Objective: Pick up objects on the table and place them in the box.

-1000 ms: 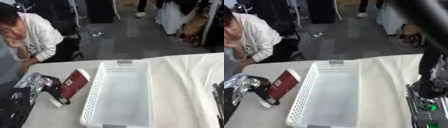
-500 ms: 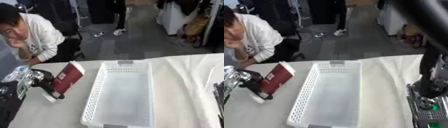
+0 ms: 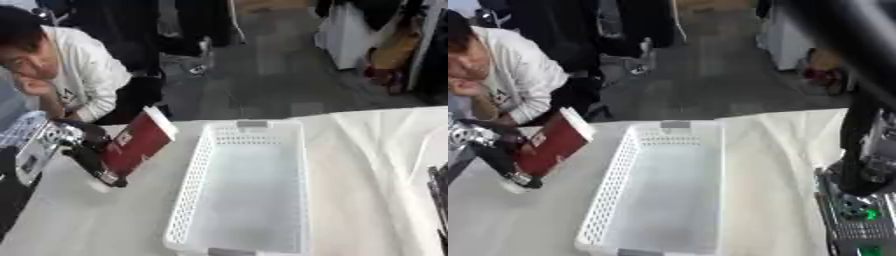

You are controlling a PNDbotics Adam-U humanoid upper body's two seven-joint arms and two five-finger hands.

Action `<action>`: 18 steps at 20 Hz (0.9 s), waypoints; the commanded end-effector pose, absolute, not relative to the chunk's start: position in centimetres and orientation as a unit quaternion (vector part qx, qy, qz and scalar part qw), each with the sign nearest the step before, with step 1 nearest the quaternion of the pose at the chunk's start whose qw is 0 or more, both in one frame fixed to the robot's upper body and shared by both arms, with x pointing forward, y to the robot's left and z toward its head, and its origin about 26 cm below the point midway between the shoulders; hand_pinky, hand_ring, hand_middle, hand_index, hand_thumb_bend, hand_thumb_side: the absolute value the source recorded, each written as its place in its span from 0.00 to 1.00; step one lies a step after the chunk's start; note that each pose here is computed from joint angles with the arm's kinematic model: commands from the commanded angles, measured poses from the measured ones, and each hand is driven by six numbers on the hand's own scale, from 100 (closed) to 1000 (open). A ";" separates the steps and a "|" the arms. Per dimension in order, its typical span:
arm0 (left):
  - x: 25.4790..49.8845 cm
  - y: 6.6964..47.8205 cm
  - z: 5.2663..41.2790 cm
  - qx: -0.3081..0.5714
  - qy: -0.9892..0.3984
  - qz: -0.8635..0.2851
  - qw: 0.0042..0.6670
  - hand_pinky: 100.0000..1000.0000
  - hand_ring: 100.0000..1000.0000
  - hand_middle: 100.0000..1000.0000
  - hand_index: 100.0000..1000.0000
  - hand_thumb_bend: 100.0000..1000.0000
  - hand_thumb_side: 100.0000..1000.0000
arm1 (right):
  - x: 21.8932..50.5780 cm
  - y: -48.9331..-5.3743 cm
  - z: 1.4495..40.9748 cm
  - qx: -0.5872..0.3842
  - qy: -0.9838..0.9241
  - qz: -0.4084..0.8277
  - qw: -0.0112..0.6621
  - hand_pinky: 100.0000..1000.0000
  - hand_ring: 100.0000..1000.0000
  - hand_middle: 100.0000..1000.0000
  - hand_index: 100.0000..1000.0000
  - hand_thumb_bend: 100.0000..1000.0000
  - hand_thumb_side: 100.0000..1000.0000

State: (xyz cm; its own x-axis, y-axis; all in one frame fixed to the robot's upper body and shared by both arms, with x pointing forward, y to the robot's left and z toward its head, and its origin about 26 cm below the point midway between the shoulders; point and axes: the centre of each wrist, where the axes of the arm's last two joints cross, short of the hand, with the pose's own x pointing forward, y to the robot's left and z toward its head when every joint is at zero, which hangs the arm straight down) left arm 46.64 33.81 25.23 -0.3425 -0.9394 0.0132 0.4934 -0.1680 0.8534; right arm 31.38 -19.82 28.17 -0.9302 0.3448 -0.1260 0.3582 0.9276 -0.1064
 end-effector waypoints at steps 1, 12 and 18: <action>45.7 34.2 27.7 0.245 -0.449 -0.725 0.460 0.00 0.00 0.00 0.33 0.00 0.54 | 31.1 -20.0 28.7 0.183 0.979 -0.069 0.063 0.40 0.52 0.53 0.61 0.00 1.00; 44.0 30.4 29.2 0.162 -0.517 -0.749 0.380 0.00 0.00 0.00 0.36 0.00 0.54 | 31.1 -20.0 28.7 0.183 0.978 -0.072 0.063 0.40 0.52 0.53 0.61 0.00 1.00; 43.5 27.7 29.5 0.129 -0.533 -0.761 0.346 0.00 0.00 0.00 0.38 0.00 0.54 | 31.1 -19.9 28.7 0.180 0.979 -0.072 0.063 0.40 0.52 0.53 0.61 0.00 1.00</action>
